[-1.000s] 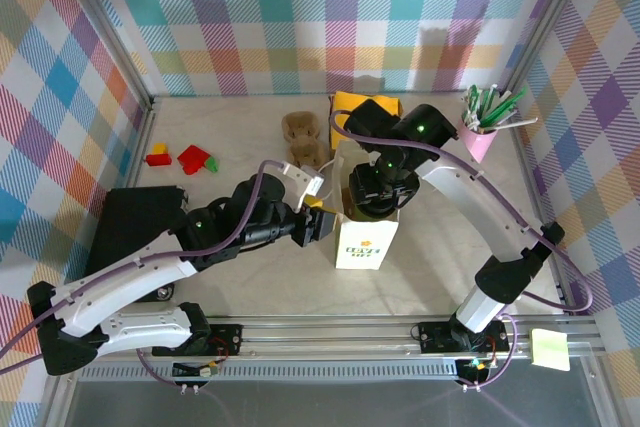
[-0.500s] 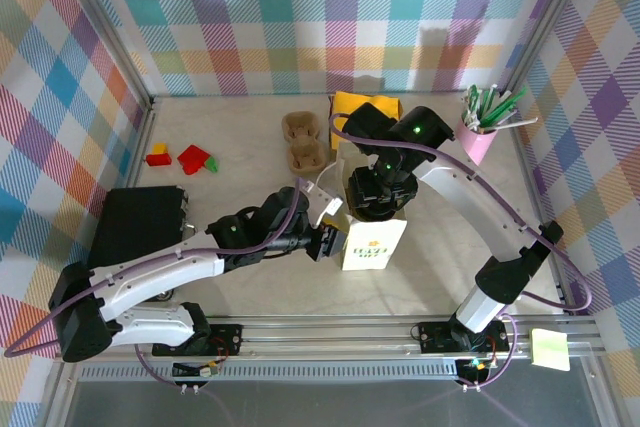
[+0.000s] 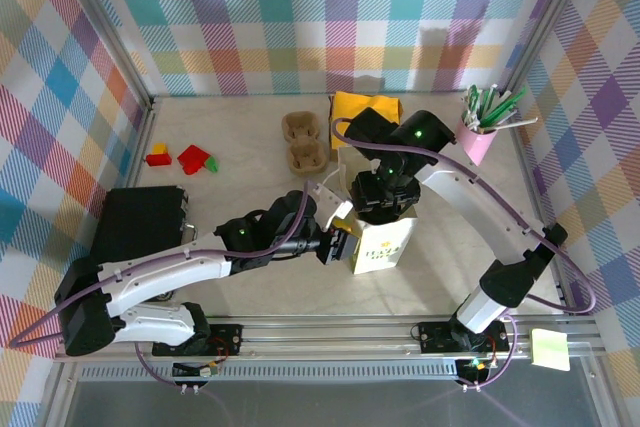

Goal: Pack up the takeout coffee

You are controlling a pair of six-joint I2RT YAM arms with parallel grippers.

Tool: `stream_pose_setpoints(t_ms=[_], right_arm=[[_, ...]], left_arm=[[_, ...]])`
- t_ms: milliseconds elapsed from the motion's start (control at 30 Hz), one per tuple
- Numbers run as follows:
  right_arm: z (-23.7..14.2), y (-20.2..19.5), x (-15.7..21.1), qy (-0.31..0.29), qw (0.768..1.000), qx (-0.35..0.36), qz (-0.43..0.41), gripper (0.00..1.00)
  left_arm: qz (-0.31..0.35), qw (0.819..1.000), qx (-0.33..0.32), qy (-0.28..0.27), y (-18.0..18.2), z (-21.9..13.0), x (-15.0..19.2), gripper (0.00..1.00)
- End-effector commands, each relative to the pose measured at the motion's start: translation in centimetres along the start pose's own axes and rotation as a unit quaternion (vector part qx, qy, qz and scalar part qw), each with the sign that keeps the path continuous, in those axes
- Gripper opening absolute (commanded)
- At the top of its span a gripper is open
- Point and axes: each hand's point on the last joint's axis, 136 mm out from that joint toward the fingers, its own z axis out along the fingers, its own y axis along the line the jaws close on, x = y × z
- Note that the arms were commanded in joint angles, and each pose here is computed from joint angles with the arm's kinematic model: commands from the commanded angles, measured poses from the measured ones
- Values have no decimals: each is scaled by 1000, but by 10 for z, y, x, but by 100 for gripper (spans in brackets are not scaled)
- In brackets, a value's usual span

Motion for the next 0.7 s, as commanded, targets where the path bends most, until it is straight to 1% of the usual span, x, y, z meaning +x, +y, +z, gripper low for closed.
stream_pose_setpoints(t_ms=[0, 100, 133, 200, 367, 467, 667], right_arm=[[-5, -13, 21, 30, 999, 20, 2, 63], [-3, -13, 21, 32, 999, 22, 1, 63], [-2, -13, 21, 32, 999, 23, 0, 63], [0, -13, 21, 33, 999, 23, 1, 63], [5, -11, 19, 39, 999, 22, 3, 63], [8, -12, 18, 45, 999, 24, 5, 63], [15, -13, 11, 46, 999, 16, 11, 63]], left_arm=[[24, 999, -15, -37, -6, -27, -25, 38], [32, 997, -43, -50, 1, -43, -33, 38], [29, 996, -65, -46, 9, -49, -32, 38], [21, 992, -106, -58, 25, -61, -39, 38], [18, 984, -152, -86, 50, -89, -54, 40], [24, 983, -159, -93, 54, -97, -56, 41], [28, 984, -151, -92, 53, -96, -55, 41]])
